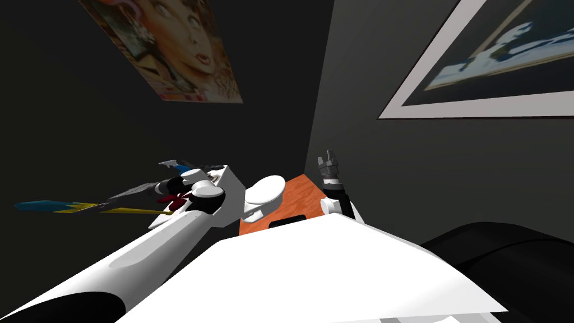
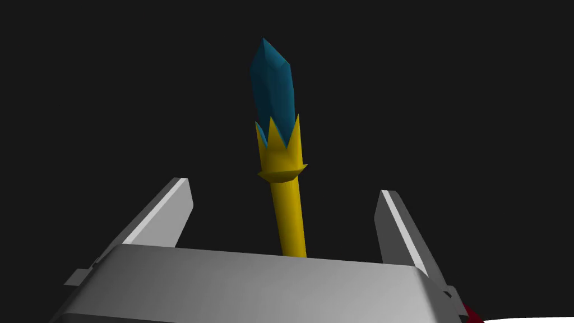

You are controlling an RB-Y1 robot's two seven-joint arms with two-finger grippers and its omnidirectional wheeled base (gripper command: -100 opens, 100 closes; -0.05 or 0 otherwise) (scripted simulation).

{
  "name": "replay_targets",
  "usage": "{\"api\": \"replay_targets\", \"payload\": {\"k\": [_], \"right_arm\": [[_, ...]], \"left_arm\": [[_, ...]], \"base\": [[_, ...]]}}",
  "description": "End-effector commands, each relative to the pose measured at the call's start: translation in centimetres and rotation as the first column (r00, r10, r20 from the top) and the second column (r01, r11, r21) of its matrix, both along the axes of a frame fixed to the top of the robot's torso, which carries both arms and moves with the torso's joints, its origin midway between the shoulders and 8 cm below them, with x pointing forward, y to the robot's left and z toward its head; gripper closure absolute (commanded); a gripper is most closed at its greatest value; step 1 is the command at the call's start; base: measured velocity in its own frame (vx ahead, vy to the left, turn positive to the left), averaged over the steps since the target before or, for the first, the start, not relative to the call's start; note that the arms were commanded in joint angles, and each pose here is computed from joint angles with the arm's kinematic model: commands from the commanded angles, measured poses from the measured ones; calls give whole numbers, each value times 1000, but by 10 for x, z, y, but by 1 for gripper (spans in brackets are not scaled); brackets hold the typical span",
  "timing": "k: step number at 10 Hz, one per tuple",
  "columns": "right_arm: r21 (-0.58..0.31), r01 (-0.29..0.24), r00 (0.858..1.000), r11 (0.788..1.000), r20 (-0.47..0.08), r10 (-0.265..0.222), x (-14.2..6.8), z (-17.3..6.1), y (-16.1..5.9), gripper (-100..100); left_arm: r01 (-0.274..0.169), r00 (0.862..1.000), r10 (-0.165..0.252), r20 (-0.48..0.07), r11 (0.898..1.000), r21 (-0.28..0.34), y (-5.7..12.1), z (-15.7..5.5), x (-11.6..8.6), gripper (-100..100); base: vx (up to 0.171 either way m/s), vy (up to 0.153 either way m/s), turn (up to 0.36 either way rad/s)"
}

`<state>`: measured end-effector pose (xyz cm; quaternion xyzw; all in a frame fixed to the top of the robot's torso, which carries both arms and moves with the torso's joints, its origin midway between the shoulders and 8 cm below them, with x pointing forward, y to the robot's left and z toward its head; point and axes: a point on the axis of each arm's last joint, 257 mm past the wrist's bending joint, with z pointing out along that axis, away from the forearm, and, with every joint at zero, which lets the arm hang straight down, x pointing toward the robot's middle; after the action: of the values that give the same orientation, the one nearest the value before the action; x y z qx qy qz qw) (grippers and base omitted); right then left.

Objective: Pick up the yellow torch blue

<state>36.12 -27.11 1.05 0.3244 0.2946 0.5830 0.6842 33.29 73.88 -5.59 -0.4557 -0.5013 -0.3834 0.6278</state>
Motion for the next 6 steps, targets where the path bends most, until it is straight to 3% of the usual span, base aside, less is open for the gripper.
{"api": "replay_targets", "payload": {"k": [1,2,3,5,6], "right_arm": [[0,0,1000,1000,0,0,0,0,0,0],[0,0,1000,1000,0,0,0,0,0,0],[0,0,1000,1000,0,0,0,0,0,0],[0,0,1000,1000,0,0,0,0,0,0],[0,0,1000,1000,0,0,0,0,0,0]], "left_arm": [[7,998,-1,68,997,-75,-5,-12,10,-100],[10,995,3,104,992,-129,-6,-23,16,-100],[16,993,1,121,990,-137,-8,-23,19,-100],[41,979,7,203,972,-233,-16,-37,37,-100],[42,979,6,202,971,-234,-16,-38,37,-100]], "base": [[-81,56,-19],[-87,76,-49],[-64,38,-28],[-84,37,-25],[-70,43,-17]]}}
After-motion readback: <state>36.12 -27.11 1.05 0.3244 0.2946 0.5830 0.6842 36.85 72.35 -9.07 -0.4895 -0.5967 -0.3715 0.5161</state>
